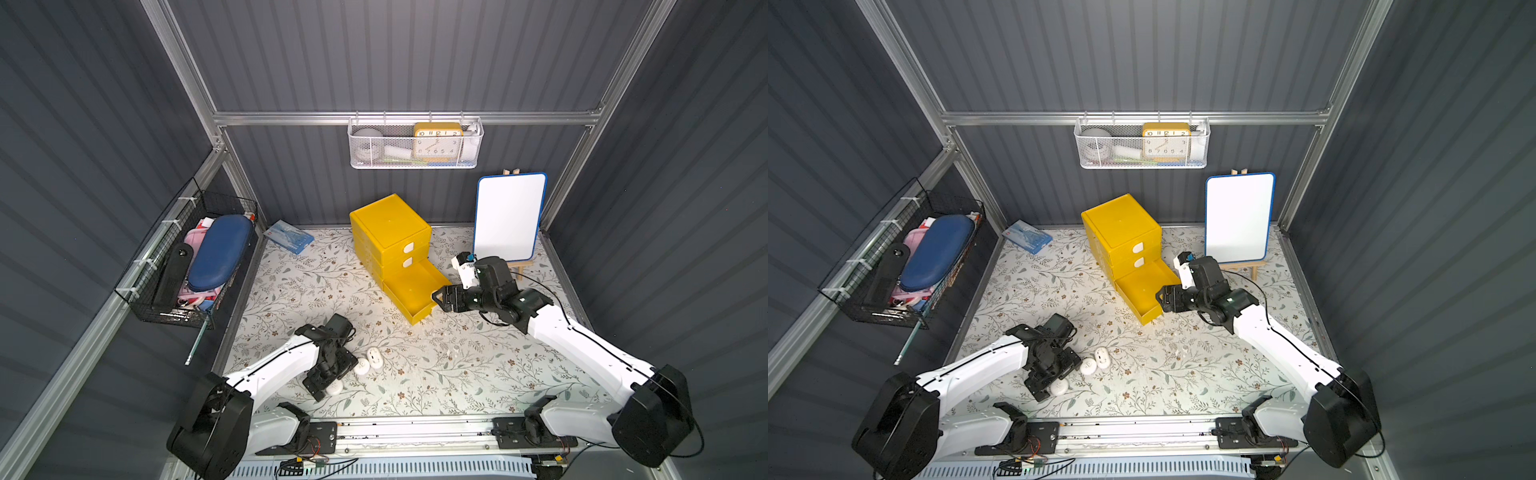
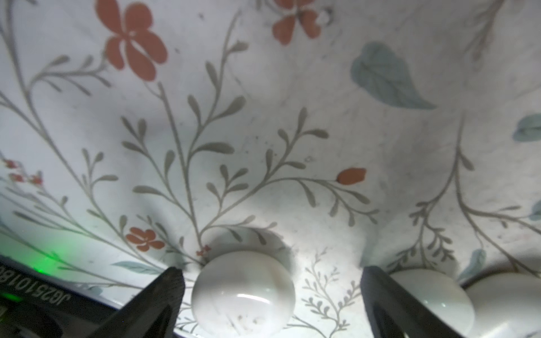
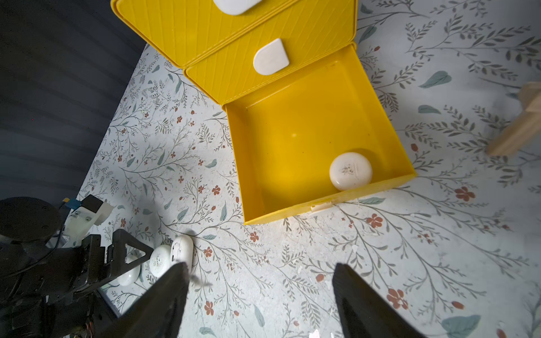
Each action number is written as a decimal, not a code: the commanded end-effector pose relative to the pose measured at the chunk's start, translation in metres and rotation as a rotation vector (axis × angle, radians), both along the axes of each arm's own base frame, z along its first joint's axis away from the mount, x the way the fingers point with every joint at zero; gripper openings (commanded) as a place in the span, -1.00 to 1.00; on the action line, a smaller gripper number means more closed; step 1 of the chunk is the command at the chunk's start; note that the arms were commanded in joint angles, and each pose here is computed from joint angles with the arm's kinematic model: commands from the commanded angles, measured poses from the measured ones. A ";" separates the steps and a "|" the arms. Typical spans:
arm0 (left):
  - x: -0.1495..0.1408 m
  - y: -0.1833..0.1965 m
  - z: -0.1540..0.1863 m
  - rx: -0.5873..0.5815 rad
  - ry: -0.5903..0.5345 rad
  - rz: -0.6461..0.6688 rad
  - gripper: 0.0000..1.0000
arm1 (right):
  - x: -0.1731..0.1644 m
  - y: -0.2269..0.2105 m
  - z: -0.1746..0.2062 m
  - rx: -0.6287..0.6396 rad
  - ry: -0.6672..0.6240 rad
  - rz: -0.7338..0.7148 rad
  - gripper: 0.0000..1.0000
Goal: Put the bluetooth earphones in the drawer according to color
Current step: Pick up the Bluetooth earphone from the center of the board.
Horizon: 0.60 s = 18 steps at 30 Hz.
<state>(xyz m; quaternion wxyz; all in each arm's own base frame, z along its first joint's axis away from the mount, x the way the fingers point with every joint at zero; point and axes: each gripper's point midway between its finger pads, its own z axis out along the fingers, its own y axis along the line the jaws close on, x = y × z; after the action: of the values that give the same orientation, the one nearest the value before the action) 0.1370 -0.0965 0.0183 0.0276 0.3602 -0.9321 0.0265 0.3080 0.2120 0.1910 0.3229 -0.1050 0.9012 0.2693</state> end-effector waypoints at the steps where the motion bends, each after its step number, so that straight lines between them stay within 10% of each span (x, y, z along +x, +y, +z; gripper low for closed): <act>1: -0.010 -0.002 0.004 0.004 0.042 0.034 0.89 | -0.007 0.002 -0.001 0.013 0.008 0.028 0.64; 9: -0.013 -0.002 0.000 0.012 0.042 0.037 0.27 | -0.008 0.002 0.001 0.014 0.002 0.029 0.64; 18: 0.006 -0.005 0.012 0.024 -0.021 -0.006 0.09 | -0.007 0.002 -0.001 0.015 0.002 0.027 0.64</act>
<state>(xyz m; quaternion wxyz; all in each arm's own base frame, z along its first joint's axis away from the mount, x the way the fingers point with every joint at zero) 0.1324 -0.1005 0.0202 0.0327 0.3710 -0.9278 0.0203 0.3038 0.2142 0.1911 0.3182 -0.1098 0.8993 0.2791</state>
